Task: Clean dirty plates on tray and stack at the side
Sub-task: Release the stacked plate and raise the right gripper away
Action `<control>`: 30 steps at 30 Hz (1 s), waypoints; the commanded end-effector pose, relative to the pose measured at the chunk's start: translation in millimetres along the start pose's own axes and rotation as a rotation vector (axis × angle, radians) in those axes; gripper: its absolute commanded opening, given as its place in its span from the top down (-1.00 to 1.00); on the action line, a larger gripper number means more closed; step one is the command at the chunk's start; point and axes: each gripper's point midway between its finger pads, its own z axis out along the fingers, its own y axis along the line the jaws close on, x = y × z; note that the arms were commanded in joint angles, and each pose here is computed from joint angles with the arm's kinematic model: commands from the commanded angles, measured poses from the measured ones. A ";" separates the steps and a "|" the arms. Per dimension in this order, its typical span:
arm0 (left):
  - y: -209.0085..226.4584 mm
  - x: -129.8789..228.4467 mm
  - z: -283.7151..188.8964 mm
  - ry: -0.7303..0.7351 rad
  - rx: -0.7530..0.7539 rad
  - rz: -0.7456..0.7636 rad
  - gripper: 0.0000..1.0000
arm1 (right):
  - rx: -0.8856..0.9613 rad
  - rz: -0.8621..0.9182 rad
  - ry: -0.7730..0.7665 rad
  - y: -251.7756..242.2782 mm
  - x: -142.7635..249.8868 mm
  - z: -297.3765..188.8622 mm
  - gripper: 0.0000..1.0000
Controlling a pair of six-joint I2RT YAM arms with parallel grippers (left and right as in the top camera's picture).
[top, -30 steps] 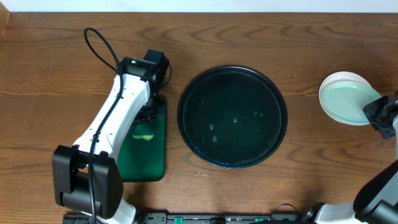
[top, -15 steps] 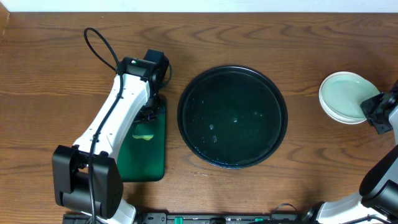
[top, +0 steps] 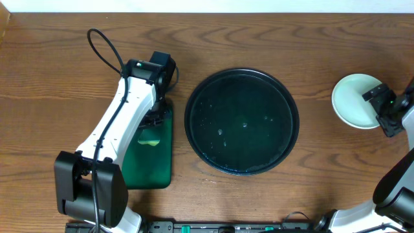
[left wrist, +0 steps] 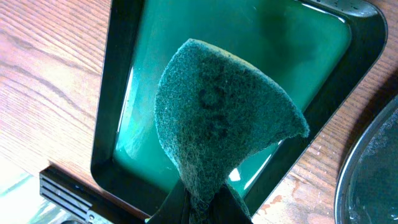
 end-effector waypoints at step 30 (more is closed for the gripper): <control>14.5 -6.9 62.1 0.045 0.061 -0.048 0.78 | -0.571 -0.930 -0.192 171.0 155.4 -266.7 -0.98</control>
